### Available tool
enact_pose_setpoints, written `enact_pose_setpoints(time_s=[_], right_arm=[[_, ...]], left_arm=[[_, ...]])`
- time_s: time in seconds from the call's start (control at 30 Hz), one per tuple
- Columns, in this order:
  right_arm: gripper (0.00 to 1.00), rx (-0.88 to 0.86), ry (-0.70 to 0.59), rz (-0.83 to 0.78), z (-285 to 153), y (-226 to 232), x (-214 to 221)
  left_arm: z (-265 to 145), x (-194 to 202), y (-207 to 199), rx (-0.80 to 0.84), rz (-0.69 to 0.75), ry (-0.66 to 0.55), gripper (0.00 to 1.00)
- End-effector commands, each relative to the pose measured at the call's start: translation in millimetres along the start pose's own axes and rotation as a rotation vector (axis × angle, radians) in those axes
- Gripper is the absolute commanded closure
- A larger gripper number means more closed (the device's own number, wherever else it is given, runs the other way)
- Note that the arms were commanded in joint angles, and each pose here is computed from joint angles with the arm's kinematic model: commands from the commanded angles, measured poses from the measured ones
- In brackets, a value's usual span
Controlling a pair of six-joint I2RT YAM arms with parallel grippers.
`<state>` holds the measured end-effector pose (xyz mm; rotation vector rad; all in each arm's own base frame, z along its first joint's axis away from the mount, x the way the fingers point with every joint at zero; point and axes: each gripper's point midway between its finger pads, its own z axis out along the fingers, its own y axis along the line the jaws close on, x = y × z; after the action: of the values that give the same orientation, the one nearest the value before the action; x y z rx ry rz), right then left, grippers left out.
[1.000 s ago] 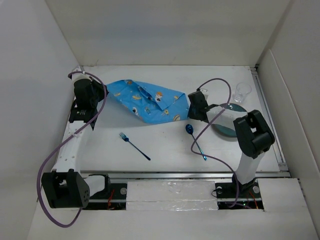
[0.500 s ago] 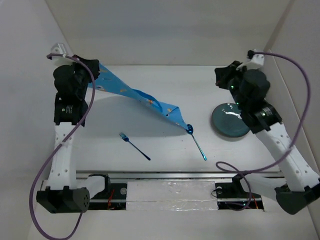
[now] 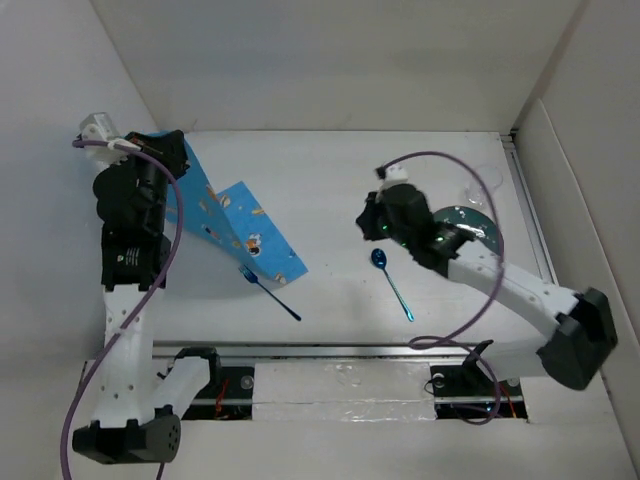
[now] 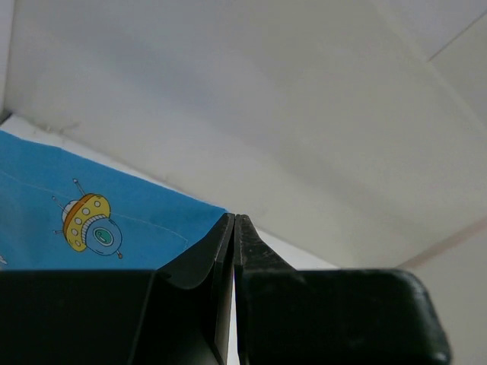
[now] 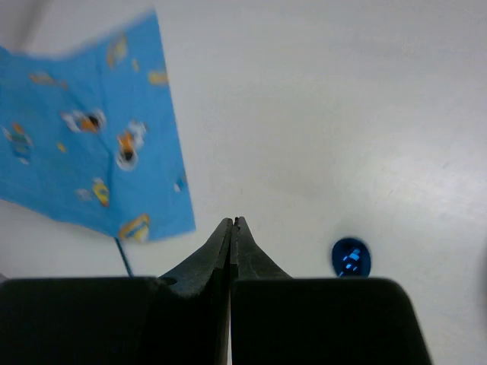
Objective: Set the dinner table for one person
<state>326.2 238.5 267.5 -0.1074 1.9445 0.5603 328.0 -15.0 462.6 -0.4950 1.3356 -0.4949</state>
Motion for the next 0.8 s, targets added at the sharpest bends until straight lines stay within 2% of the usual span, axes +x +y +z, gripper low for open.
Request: enact_pose_setpoints(time_s=[0.0,0.13,0.27,0.33,0.4,0.43,0.47,0.53,0.57,0.63,0.77], right_arm=[[1.00,-0.069,0.105,-0.048,27,36,51],[1.00,-0.111,0.068,-0.056,37,47,41],[1.00,-0.081,0.075,-0.070,54,39,30],[1.00,-0.051,0.081,-0.072,61,27,26],[1.00,-0.052,0.051,-0.063,63,24,7],[1.00,-0.037,0.036,-0.058,64,14,-2],[1.00,-0.035,0.017,-0.060,63,10,-19],[1.00,-0.013,0.007,-0.053,63,1,-26],[1.00,-0.006,-0.012,-0.053,62,-1,-35],[1.00,0.015,-0.023,-0.049,61,-10,-42],[0.99,0.038,-0.041,-0.029,61,-32,-51]], left_arm=[[29,15,4,0.013,0.001,0.033,1.00],[59,14,-11,0.078,-0.054,0.030,1.00],[115,24,-56,0.181,-0.064,0.094,1.00],[140,26,-95,0.316,-0.158,0.155,1.00],[159,13,-138,0.407,-0.171,0.156,1.00],[160,7,-154,0.437,-0.164,0.148,1.00],[156,-16,-191,0.532,-0.161,0.114,1.00],[151,-21,-201,0.566,-0.171,0.111,1.00],[140,-35,-213,0.614,-0.178,0.084,1.00],[128,-50,-216,0.638,-0.175,0.048,1.00],[89,-87,-195,0.605,-0.166,-0.110,1.00]])
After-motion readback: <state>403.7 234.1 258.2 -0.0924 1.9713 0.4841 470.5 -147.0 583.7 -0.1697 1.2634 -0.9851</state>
